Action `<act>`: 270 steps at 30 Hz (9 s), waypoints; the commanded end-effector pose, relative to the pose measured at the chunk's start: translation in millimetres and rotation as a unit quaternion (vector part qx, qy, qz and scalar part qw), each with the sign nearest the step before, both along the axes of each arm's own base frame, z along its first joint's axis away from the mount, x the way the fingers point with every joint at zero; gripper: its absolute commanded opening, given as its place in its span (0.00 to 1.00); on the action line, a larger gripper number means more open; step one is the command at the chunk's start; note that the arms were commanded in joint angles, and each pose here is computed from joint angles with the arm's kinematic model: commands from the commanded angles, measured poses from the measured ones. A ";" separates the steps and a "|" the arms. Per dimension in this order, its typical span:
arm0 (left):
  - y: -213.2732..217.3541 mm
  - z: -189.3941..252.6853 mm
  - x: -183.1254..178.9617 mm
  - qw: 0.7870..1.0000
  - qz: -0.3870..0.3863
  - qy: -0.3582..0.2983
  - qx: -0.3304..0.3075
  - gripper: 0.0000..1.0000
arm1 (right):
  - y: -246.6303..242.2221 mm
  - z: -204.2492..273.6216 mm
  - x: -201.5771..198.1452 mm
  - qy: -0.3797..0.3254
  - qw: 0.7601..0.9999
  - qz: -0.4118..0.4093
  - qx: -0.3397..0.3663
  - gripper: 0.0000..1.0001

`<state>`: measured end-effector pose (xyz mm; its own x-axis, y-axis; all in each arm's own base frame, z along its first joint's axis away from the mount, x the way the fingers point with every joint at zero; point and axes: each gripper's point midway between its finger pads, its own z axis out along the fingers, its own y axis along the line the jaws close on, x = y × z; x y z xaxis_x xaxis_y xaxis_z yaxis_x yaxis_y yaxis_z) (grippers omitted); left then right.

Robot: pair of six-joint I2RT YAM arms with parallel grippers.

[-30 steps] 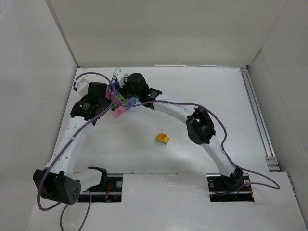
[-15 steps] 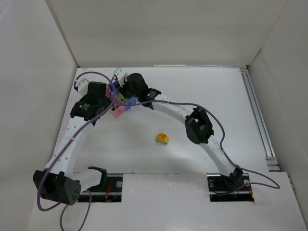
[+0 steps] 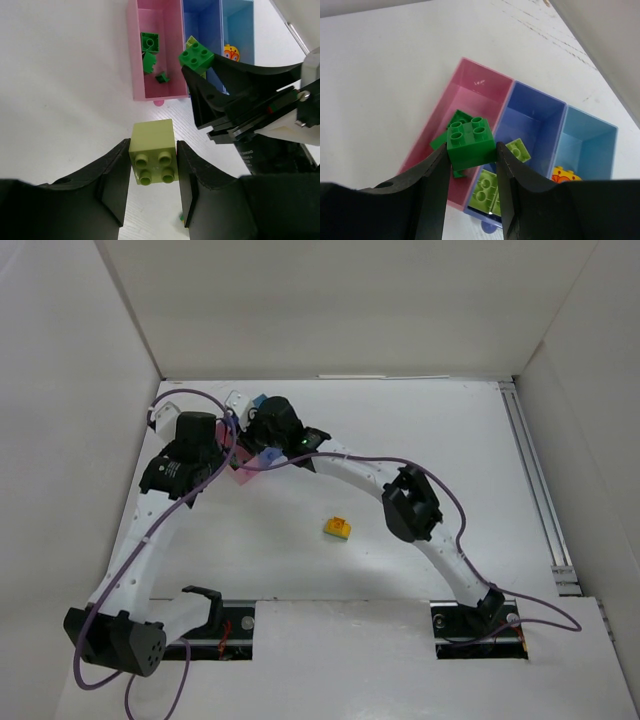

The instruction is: Sort the legos into containers by color

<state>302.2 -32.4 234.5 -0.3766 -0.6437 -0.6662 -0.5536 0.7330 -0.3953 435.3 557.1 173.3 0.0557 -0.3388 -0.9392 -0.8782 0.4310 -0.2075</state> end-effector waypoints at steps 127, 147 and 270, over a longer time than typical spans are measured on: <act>-84.4 33.8 54.7 0.970 -0.228 -0.065 -0.053 0.00 | -266.8 98.8 -105.7 -0.085 0.993 -0.070 0.047 0.00; -60.6 -11.1 218.8 0.991 -0.119 0.021 0.061 0.00 | -294.7 104.5 -49.3 -0.063 0.982 -0.172 0.032 0.00; -14.9 -35.8 28.5 0.997 -0.061 0.038 0.014 1.00 | -19.3 27.0 37.3 0.009 0.995 0.027 0.094 0.61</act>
<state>328.4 -45.1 184.6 -0.5206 -0.5816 -0.6250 -0.5319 0.7936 -0.2955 470.8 536.2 131.3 -0.0305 -0.2509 -0.9675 -0.9114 0.4045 -0.0761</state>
